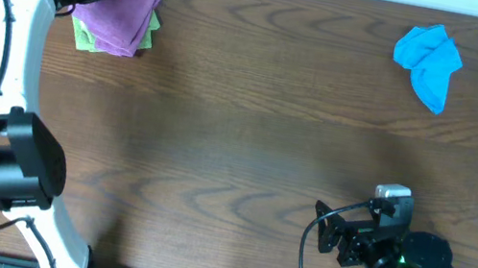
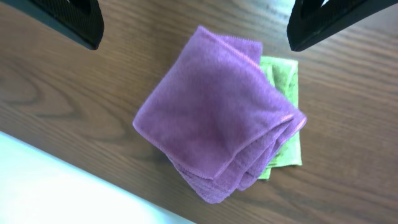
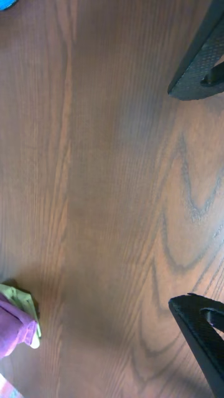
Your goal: Fold the cloth
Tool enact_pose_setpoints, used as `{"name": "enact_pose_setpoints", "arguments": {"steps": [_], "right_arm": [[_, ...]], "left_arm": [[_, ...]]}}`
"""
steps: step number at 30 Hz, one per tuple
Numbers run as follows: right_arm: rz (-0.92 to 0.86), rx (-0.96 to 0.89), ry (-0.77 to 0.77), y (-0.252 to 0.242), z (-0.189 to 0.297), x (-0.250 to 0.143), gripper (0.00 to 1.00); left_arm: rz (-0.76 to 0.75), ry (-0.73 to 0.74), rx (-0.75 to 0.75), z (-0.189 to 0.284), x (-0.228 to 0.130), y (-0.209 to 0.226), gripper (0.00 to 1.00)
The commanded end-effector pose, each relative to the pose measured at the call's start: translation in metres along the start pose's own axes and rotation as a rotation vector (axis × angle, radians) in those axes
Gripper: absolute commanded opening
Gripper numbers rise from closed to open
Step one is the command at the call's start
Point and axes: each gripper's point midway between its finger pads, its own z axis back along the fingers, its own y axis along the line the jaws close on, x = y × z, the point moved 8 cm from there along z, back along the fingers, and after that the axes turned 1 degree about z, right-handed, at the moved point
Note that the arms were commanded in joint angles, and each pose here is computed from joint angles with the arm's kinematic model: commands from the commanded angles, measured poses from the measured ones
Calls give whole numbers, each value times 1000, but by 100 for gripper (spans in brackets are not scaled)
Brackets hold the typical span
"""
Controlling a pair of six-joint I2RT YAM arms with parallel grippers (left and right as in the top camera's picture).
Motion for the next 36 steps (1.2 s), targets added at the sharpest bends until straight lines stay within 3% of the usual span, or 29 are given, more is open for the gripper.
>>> {"name": "enact_pose_setpoints", "arguments": {"steps": [1,6,15,21,28,36], "right_arm": [[-16,-5,-2,-1,0,-1,99],[-16,-5,-2,-1,0,-1,99],[-16,-5,-2,-1,0,-1,99],[-16,-5,-2,-1,0,-1,99],[-16,-5,-2,-1,0,-1,99],[-16,-5,-2,-1,0,-1,99]], "left_arm": [[-32,-62,-7,31,8,-7,96],[-23,-12,4,56,-5,-8,95],[-137,296,29,102,-66,-5,95],[-186,383,18,126,-99,-4,95],[-172,402,26,143,-159,9,95],[-134,224,-36,141,-233,23,96]]}}
